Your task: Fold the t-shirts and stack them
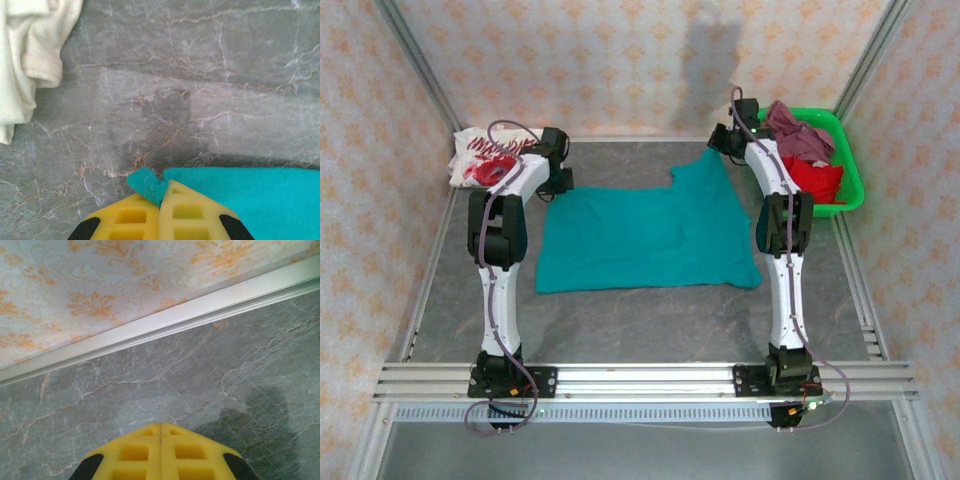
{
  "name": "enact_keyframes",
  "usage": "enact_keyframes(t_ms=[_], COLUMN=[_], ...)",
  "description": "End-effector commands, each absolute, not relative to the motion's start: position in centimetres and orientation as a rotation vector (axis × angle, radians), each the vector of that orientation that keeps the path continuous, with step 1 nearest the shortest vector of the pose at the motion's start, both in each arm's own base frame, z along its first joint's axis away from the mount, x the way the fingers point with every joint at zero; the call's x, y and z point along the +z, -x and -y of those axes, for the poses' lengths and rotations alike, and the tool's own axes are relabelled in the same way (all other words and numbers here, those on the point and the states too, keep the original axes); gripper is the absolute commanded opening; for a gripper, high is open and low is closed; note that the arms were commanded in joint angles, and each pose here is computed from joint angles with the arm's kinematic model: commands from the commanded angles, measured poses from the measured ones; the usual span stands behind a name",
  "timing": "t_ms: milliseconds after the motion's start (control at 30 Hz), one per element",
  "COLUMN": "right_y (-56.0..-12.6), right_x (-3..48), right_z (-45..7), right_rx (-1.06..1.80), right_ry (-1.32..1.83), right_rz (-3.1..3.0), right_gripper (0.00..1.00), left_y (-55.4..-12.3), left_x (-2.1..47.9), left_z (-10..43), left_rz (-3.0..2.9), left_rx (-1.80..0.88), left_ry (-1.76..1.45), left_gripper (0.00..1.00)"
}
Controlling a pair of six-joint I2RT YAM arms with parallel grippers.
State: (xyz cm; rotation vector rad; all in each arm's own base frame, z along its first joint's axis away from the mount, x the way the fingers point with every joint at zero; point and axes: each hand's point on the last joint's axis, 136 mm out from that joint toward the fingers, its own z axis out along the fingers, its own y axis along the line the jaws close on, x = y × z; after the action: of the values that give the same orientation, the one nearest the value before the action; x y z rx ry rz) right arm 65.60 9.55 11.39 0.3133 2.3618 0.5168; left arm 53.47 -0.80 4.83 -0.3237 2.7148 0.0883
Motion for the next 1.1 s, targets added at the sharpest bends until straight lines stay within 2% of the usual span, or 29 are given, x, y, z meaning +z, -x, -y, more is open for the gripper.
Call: enact_keyframes(t_ms=[0,433,1067], right_y=[-65.3,-60.5,-53.9], right_x=[14.0,19.0,20.1], right_z=[-9.0,-7.9,-6.4], right_rx=[0.525,0.575,0.571], right_ry=[-0.312,-0.302,-0.310], right_rz=[-2.305,-2.101,-2.017], right_gripper=[0.00,0.00,0.00], left_y=[-54.2,-52.9,-50.6], left_x=[8.2,8.7,7.6], left_z=[0.6,0.3,-2.2], left_rz=[-2.630,-2.583,-2.581], left_rx=[0.064,0.061,0.160], left_ry=[0.281,0.213,0.215], left_gripper=[0.00,0.00,0.00])
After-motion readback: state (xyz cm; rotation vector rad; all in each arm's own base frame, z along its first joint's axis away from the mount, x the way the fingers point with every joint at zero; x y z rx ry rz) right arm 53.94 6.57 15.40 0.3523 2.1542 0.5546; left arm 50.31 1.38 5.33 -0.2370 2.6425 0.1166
